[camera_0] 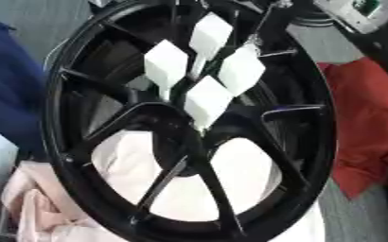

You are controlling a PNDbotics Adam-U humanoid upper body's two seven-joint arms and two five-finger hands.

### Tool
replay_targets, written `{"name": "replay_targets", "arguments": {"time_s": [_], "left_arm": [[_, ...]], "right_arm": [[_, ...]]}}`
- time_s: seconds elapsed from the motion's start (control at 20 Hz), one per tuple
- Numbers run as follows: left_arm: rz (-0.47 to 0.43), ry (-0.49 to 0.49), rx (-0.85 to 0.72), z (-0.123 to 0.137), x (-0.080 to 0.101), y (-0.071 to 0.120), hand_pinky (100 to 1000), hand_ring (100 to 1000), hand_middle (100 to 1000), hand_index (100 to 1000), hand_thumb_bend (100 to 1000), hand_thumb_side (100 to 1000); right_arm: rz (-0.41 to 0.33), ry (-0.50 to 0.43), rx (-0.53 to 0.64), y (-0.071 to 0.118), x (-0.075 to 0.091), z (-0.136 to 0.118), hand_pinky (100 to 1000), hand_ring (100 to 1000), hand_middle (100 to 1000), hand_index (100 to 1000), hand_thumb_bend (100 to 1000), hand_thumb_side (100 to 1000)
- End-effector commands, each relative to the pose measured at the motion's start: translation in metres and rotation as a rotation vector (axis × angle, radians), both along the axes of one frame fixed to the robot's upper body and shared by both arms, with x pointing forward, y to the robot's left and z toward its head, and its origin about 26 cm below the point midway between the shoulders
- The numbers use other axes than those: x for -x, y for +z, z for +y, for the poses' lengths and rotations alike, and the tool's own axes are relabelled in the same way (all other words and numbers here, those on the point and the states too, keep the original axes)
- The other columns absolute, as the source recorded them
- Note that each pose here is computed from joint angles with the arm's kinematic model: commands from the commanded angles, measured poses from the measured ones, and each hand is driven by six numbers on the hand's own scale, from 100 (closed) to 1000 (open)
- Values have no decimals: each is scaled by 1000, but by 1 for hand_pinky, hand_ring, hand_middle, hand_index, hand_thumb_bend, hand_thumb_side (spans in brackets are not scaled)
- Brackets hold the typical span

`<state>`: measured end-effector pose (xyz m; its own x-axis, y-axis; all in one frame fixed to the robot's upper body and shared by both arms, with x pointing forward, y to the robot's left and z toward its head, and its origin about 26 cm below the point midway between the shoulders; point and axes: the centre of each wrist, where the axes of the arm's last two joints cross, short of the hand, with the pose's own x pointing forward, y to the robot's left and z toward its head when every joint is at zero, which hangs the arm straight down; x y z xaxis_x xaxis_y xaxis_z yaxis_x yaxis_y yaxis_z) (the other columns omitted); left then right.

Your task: Pull the pin out of the wheel hub.

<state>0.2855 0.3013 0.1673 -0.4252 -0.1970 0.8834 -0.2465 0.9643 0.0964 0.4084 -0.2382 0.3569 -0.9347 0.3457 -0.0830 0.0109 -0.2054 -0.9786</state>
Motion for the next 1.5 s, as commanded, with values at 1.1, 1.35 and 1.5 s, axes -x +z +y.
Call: {"name": "replay_targets", "arguments": {"time_s": [1.1,1.35,1.5], "left_arm": [[-15,11,-24,4,4,7,686,667,554,707,560,500],[-10,18,-20,6,5,5,686,666,554,707,560,500],[-2,25,-15,6,6,3,686,665,553,708,560,500]], "right_arm": [[-120,75,87,70,28,-33,847,733,452,509,100,134],[-145,32,-11,88,40,-56,851,733,447,506,100,104],[-152,-42,-118,95,47,-87,849,730,443,503,100,100]]}}
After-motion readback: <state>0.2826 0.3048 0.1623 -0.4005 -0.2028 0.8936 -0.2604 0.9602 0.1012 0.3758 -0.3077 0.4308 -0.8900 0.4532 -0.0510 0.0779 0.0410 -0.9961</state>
